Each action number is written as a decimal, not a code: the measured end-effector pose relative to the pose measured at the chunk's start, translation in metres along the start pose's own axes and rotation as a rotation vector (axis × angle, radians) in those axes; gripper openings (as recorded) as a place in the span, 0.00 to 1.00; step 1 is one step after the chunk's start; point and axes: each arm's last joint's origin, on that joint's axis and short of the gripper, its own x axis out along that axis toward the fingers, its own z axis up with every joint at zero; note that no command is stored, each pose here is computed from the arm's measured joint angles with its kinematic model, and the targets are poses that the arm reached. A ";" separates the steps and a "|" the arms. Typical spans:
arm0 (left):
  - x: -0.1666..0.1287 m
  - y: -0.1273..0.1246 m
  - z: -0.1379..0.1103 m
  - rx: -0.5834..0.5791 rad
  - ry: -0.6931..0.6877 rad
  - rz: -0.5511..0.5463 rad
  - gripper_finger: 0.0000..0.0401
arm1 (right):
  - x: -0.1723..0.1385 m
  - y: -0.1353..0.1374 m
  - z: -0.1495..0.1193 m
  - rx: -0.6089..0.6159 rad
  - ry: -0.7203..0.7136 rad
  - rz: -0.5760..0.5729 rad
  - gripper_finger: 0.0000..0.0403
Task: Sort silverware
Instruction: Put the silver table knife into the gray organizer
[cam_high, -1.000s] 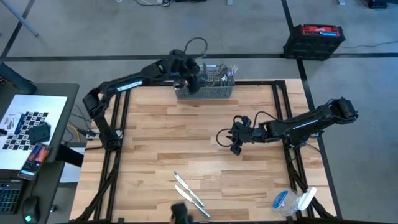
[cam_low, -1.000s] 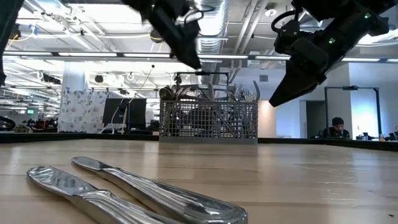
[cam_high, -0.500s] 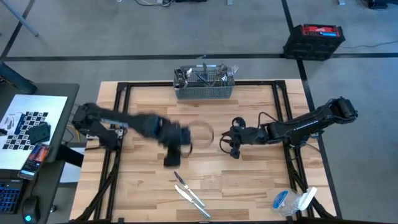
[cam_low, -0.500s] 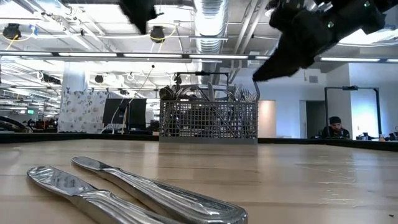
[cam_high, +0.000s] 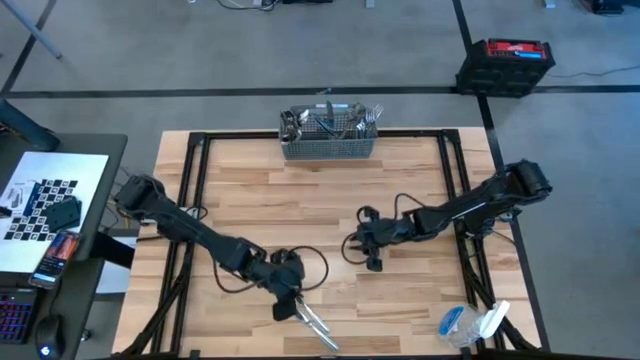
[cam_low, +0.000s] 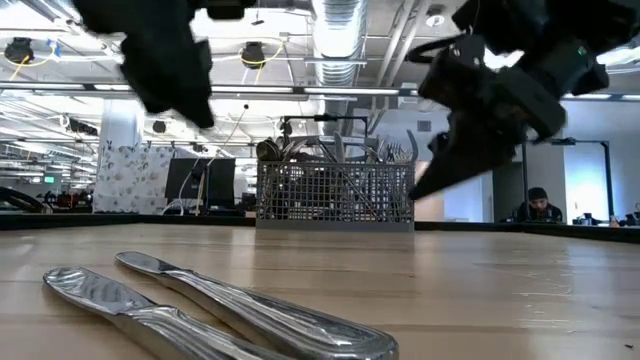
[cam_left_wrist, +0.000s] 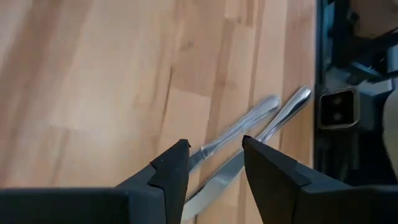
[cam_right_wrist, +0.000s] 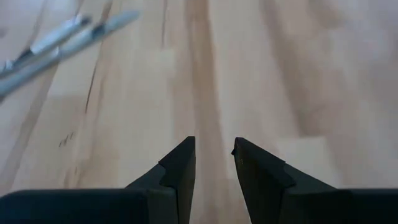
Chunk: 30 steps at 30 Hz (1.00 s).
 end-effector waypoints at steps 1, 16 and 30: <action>0.007 -0.002 -0.003 0.005 0.004 -0.003 0.34 | 0.002 0.003 -0.003 0.000 0.013 0.011 0.25; 0.051 -0.003 -0.026 -0.059 0.071 0.012 0.34 | 0.008 0.020 -0.015 0.017 0.061 0.051 0.25; 0.077 0.025 -0.017 -0.014 0.030 0.157 0.34 | 0.008 0.019 -0.014 0.012 0.062 0.049 0.25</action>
